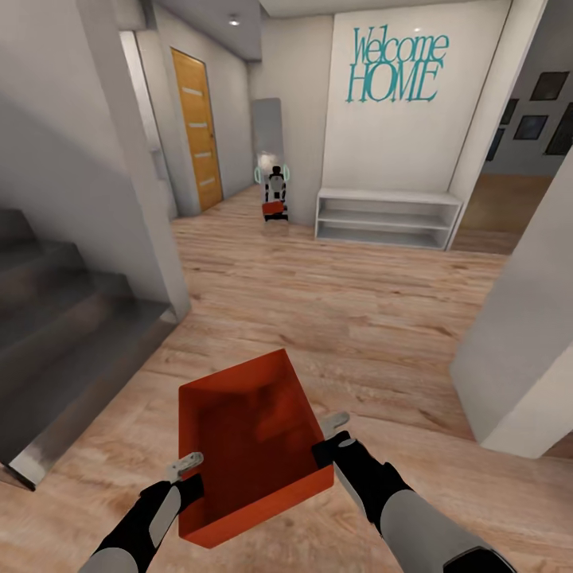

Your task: Move the two storage containers from the living room to the garage. In the garage, place one container on the floor and stack the other container on top of it (either order is fine).

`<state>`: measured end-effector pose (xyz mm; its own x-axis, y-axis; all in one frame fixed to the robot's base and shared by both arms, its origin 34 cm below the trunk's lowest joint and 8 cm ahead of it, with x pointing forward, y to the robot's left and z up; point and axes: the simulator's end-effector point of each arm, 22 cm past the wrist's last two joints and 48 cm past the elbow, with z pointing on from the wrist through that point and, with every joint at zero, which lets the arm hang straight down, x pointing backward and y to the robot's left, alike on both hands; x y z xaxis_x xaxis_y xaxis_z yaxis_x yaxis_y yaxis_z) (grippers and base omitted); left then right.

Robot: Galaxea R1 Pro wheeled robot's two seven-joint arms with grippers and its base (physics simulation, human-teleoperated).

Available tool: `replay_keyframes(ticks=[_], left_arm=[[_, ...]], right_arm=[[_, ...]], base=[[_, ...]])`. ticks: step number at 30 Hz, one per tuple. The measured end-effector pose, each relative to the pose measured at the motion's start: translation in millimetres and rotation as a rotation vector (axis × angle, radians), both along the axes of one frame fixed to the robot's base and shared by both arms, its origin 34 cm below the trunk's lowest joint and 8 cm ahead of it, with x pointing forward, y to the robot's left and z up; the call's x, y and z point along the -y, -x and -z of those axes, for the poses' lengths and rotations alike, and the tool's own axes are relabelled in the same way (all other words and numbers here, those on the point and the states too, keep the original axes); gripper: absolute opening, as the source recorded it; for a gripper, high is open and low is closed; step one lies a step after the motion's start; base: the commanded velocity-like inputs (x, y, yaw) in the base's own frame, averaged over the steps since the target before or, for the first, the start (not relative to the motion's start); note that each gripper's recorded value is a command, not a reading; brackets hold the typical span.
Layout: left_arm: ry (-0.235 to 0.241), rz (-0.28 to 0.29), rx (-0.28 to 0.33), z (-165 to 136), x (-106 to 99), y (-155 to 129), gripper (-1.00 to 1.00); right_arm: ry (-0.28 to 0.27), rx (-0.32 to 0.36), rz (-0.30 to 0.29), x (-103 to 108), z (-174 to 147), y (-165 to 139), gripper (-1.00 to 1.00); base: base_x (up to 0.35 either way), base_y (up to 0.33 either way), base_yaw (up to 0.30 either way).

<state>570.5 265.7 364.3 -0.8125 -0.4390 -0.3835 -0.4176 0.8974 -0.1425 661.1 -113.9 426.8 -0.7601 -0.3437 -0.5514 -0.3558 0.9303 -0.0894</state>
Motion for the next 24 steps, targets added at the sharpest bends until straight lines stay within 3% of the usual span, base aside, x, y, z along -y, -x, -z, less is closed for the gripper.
replay_keyframes(ticks=[24], left_arm=[[-0.008, 0.013, 0.010, -1.8, -0.3, -3.4, -1.00]], right_arm=[[-0.009, 0.010, 0.007, 0.7, 0.6, 0.2, -1.00]], base=[[0.340, 0.000, 0.000]])
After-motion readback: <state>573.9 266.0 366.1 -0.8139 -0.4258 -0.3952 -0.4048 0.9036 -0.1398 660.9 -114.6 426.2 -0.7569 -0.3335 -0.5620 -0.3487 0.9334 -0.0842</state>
